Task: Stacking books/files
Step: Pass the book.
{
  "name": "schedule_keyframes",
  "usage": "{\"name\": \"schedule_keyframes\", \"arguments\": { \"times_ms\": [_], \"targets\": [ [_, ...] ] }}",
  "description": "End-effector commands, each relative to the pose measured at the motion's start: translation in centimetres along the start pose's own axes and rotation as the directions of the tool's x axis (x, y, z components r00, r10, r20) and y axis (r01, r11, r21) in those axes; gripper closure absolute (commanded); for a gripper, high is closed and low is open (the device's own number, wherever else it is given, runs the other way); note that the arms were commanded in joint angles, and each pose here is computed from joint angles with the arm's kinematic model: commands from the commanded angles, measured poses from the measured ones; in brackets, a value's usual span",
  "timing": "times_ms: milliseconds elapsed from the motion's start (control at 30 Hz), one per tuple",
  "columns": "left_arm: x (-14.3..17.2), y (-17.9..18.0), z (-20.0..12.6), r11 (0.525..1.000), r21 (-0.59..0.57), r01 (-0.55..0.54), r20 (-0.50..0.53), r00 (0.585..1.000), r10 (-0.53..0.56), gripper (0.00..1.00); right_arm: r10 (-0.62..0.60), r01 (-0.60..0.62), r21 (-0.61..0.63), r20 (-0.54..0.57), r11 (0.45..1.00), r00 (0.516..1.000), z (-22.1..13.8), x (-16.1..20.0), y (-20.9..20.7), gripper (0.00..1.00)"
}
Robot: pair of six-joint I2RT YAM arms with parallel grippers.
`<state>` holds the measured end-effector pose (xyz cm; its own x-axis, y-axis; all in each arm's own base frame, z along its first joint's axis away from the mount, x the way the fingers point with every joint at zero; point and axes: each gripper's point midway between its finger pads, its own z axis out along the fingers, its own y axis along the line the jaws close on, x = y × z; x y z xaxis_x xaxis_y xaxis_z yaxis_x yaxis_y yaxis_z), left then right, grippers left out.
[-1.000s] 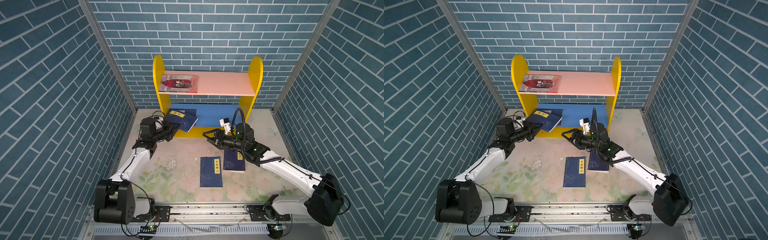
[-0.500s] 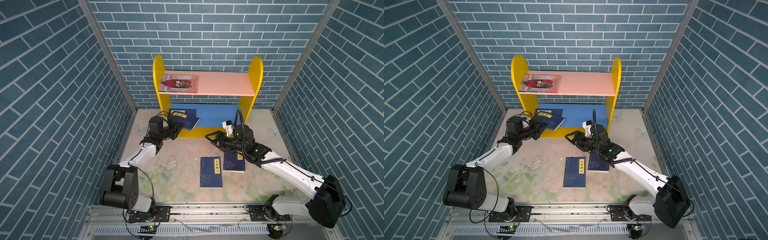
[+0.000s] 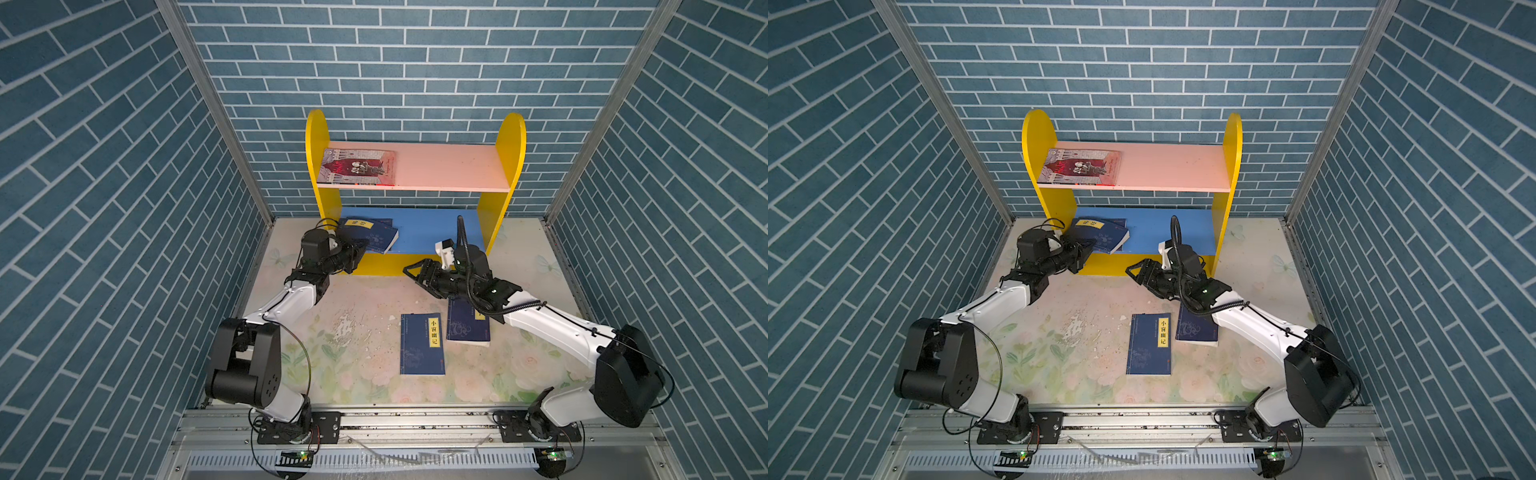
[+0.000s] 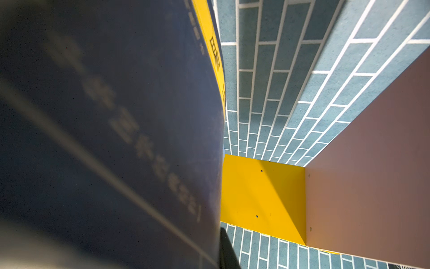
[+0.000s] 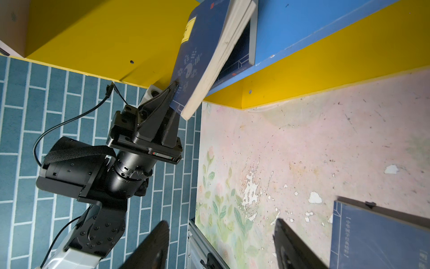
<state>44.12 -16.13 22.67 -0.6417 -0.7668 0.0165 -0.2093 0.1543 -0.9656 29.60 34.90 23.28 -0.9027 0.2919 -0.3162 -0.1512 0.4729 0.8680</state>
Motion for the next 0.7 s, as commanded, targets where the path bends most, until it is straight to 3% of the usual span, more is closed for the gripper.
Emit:
{"name": "schedule_keyframes", "arguments": {
  "times_ms": [0, 133, 267, 667],
  "targets": [
    [-0.8, -1.9, 0.6, 0.998, 0.051, -0.032, 0.026, 0.999, 0.03, 1.0, -0.059, 0.061, -0.037, 0.053, 0.997, 0.997, 0.2, -1.9, 1.7, 0.29],
    [-0.9, -1.2, 0.8, 0.999, 0.034, -0.015, 0.033, 0.999, 0.014, 1.0, -0.045, 0.047, -0.021, 0.085, 0.999, 0.995, 0.8, -3.1, 1.1, 0.29],
    [-0.9, -0.3, 1.1, 1.0, 0.011, -0.001, 0.031, 1.0, 0.001, 0.94, -0.009, 0.012, -0.031, 0.104, 0.999, 0.995, 1.9, -4.6, 0.3, 0.29],
    [-0.9, 1.4, 1.0, 0.999, -0.027, 0.028, 0.039, 0.999, -0.027, 0.85, 0.053, -0.04, -0.156, 0.084, 0.987, 0.995, 6.4, -7.9, 1.0, 0.3]
  ]
}}
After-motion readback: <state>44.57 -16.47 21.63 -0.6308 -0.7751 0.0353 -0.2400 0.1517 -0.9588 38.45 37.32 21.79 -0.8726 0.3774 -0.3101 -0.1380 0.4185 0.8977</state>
